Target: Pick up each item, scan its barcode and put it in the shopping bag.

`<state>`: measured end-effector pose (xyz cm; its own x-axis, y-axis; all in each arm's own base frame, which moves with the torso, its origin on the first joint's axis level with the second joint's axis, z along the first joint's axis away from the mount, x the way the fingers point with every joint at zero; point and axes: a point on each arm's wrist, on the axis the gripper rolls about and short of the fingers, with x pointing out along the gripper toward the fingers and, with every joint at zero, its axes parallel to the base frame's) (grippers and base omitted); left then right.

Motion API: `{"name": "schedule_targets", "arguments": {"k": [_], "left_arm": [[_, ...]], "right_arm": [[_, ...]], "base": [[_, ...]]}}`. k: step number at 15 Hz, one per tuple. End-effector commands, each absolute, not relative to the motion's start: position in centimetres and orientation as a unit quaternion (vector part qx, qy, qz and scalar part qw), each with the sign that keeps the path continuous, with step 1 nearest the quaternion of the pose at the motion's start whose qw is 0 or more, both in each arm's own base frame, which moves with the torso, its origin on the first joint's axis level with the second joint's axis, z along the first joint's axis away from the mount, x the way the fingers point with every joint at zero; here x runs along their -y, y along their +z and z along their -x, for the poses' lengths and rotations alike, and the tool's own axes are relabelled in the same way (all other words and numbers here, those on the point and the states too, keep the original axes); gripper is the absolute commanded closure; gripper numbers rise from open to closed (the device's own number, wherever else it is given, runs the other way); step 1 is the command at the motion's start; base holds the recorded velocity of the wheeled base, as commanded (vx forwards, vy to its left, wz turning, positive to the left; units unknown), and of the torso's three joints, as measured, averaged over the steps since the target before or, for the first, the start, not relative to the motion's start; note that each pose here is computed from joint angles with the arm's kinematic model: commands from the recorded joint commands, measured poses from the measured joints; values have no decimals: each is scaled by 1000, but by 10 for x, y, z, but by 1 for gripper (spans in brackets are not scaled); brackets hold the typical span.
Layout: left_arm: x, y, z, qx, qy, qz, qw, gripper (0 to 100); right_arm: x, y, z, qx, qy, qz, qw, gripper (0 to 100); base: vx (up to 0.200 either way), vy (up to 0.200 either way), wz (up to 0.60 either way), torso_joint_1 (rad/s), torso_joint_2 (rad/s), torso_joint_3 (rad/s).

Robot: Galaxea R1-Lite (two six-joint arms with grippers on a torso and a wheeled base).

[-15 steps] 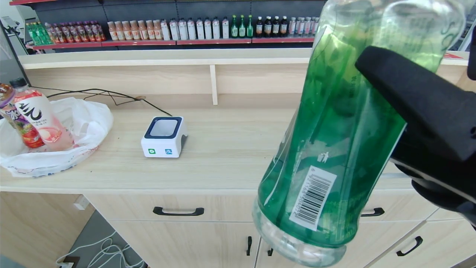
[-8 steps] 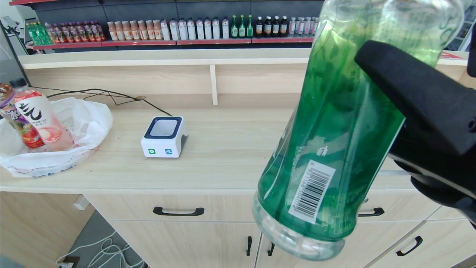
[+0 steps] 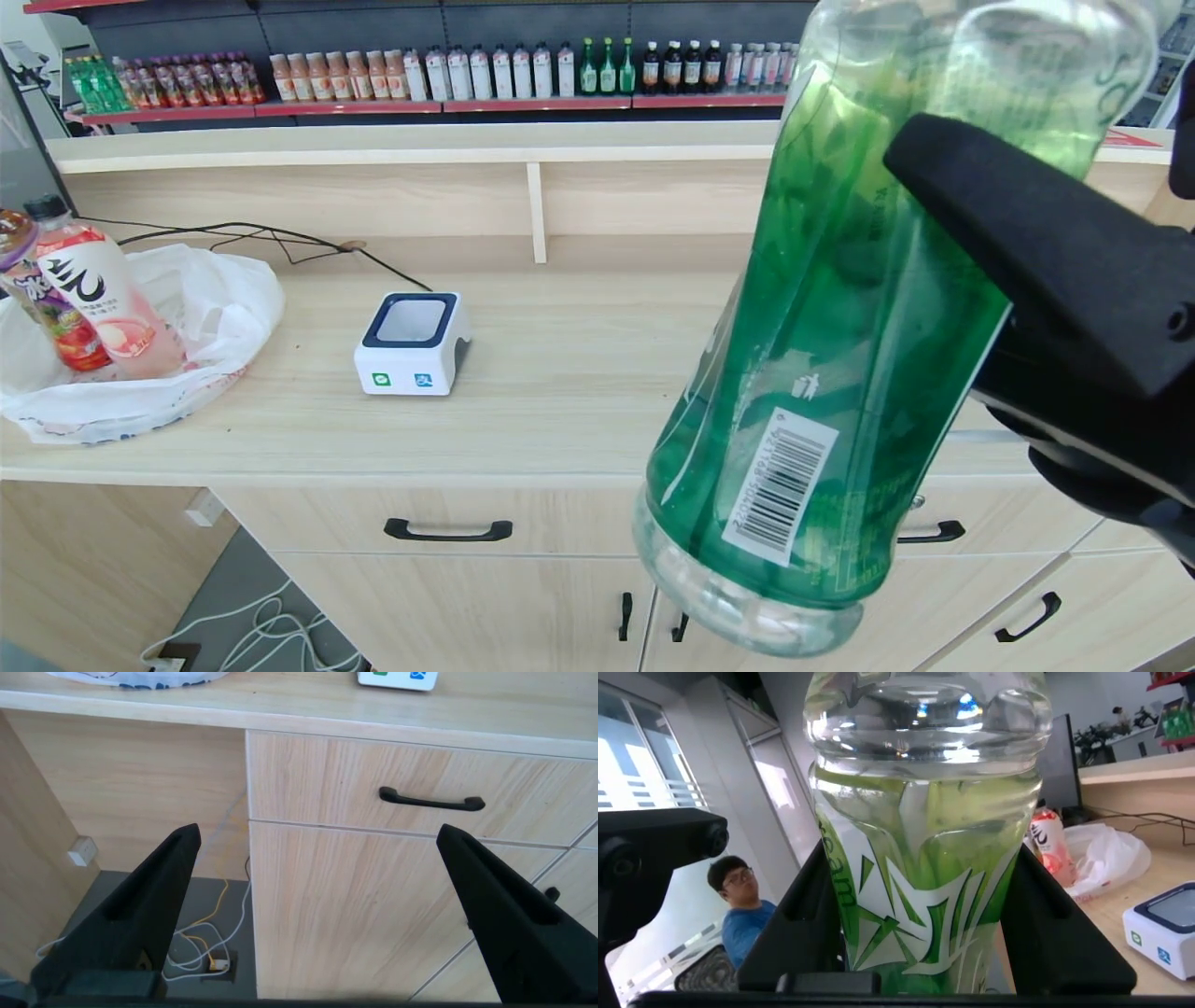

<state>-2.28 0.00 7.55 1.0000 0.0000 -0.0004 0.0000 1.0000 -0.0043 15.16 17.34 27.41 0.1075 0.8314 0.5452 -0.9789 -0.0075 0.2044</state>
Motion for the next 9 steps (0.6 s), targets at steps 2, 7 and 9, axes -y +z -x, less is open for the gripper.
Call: {"name": "schedule_targets", "arguments": {"k": [2, 7, 9], "left_arm": [[0, 75, 23, 0, 0, 2, 1000, 0], [0, 75, 23, 0, 0, 2, 1000, 0], [0, 75, 23, 0, 0, 2, 1000, 0]], "right_arm": [[-170, 269, -149, 130, 652, -268, 697, 100], [-158, 230, -183, 155, 568, -152, 794, 100], [-163, 235, -189, 208, 553, -92, 801, 100]], "base": [[0, 0, 0, 0, 0, 0], [0, 0, 0, 0, 0, 0], [0, 0, 0, 0, 0, 0]]}}
